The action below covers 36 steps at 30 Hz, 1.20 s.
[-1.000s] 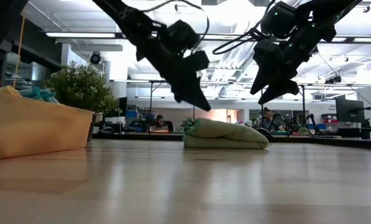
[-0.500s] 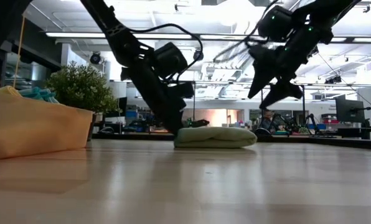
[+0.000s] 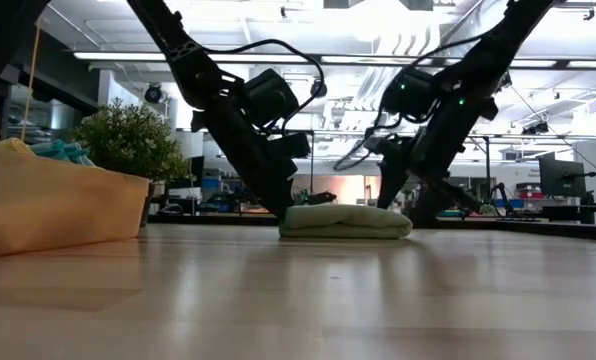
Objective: Fold microfiber towels
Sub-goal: Put the green folded microfiber towel into the orange bin
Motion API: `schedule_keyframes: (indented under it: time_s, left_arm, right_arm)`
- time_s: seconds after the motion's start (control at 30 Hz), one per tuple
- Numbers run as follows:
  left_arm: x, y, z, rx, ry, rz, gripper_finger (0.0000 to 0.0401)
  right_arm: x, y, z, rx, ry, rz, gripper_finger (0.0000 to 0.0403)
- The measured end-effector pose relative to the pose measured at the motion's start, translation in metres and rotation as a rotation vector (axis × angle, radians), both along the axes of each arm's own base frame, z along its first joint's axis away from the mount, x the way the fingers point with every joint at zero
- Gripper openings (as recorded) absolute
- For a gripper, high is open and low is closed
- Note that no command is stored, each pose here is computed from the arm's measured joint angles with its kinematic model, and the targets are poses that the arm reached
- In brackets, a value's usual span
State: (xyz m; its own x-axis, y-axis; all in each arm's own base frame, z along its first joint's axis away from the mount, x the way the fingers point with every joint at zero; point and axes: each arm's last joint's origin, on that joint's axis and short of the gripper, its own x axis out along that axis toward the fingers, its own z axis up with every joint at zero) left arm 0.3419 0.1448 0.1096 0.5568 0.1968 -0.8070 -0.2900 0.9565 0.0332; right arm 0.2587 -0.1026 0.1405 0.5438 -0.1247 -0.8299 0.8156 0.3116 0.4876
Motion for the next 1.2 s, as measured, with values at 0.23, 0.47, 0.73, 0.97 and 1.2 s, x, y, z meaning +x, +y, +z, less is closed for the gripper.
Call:
schedule_keyframes:
  time_s: [0.23, 0.47, 0.73, 0.97, 1.2]
  left_arm:
    - [0.000, 0.000, -0.001, -0.003, 0.001, -0.002, 0.0000]
    - [0.000, 0.000, -0.001, -0.002, -0.002, -0.002, 0.0000]
    - [-0.001, 0.001, 0.007, 0.042, 0.019, -0.010, 0.0000]
    - [-0.025, 0.012, 0.094, 0.164, -0.055, 0.003, 0.0000]
    - [-0.089, -0.008, 0.205, 0.289, -0.327, 0.226, 0.0000]
  right_arm:
    - [0.005, -0.003, -0.013, 0.031, 0.016, -0.086, 0.0233]
    - [0.010, -0.005, -0.013, 0.038, -0.054, -0.132, 0.0225]
    - [0.008, -0.005, -0.013, 0.000, -0.016, -0.121, 0.0037]
    - [-0.008, -0.017, 0.026, -0.148, -0.047, -0.041, 0.0006]
    - [-0.018, -0.021, 0.102, -0.314, -0.085, 0.131, 0.0003]
